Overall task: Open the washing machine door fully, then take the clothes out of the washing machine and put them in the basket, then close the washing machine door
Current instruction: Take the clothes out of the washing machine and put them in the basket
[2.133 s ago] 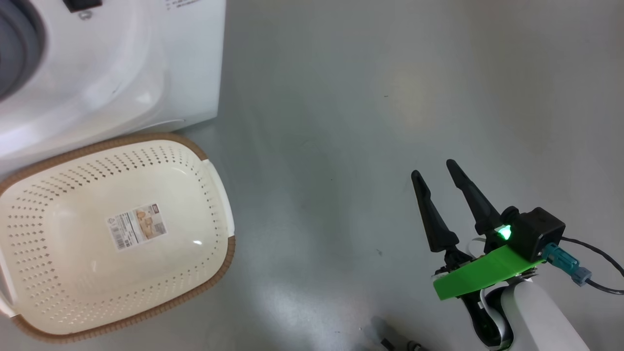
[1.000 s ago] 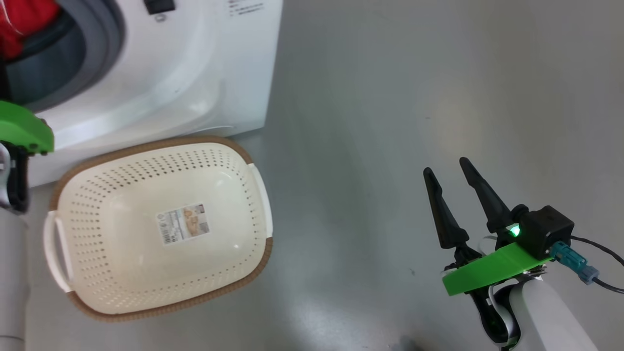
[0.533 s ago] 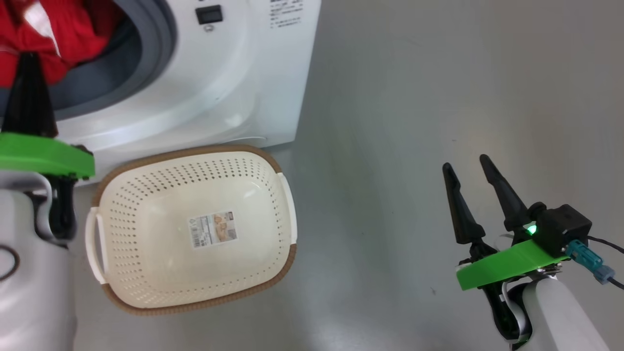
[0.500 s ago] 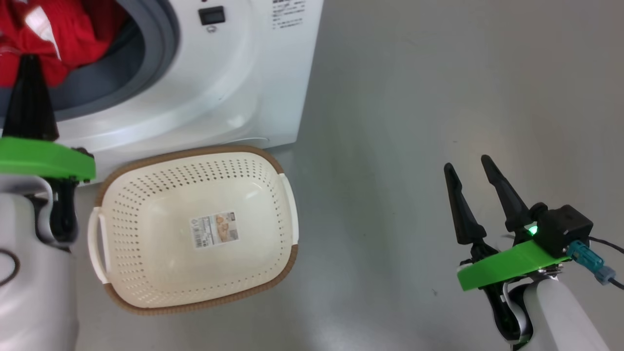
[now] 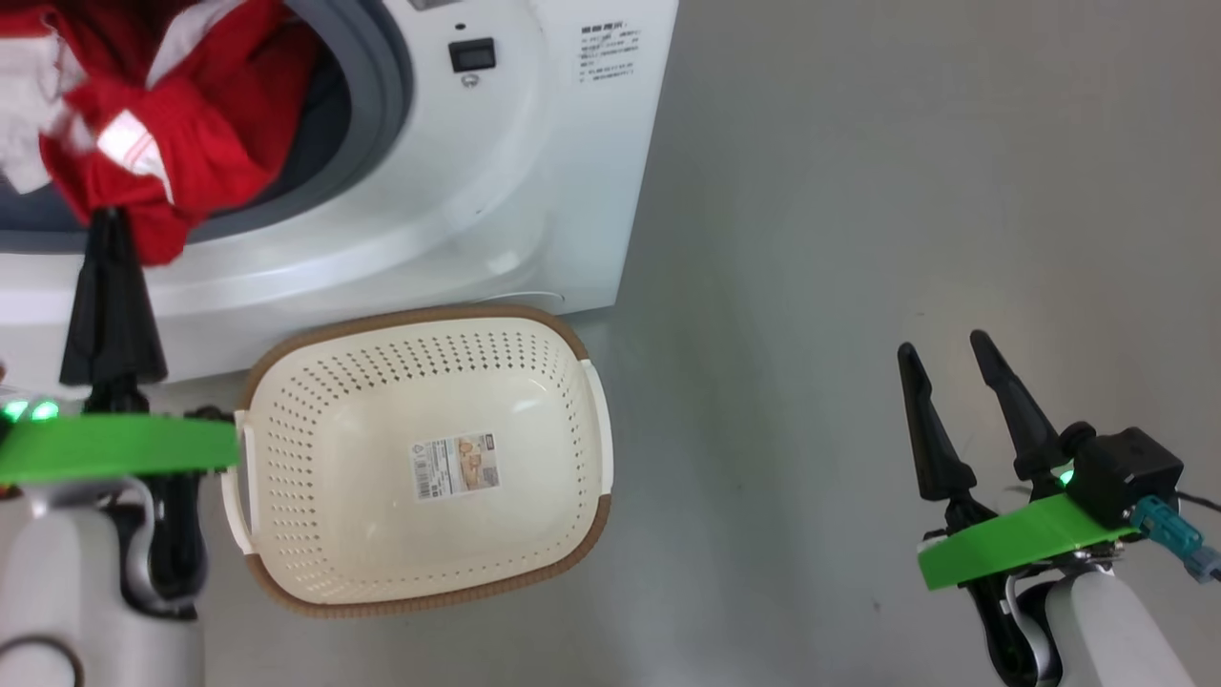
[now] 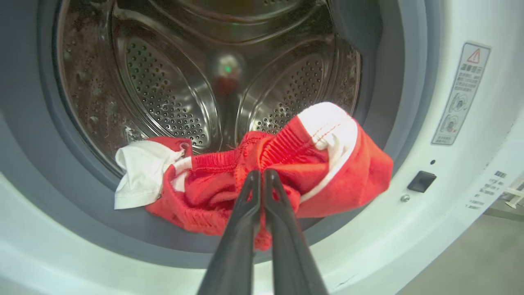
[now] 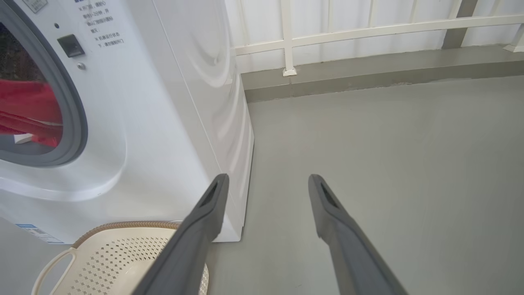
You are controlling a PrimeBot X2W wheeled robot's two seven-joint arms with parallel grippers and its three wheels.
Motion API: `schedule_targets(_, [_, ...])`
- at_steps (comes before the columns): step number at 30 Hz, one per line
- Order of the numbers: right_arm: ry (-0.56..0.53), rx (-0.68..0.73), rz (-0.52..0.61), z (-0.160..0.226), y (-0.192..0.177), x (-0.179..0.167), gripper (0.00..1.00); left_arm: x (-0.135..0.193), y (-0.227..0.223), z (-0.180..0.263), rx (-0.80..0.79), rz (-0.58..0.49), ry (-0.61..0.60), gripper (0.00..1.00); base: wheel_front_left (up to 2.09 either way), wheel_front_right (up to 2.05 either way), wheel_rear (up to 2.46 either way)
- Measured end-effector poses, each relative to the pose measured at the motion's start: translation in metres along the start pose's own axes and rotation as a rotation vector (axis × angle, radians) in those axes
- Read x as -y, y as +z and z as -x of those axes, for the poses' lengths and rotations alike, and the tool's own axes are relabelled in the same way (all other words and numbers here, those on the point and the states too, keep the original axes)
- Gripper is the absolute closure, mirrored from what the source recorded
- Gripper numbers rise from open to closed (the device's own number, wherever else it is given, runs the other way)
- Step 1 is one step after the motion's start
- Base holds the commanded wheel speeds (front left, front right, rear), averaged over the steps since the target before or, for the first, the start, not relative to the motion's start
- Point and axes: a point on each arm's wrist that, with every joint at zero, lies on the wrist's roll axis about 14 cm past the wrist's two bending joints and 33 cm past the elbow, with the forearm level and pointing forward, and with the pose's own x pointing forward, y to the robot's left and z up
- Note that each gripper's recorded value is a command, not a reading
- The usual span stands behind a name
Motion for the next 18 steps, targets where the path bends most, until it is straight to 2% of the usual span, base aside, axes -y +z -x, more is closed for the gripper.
schedule_targets(11, [-0.003,0.011,-0.003,0.006,0.004,0.0,0.0,-0.001,0.064,0.029,0.195,0.016,0.011,1.0,0.0,0.0,0.0])
schedule_targets(18, [-0.01,0.002,-0.003,0.007,0.001,0.002,0.0,0.008,0.051,0.036,0.158,-0.024,-0.014,1.0,0.0,0.0,0.0])
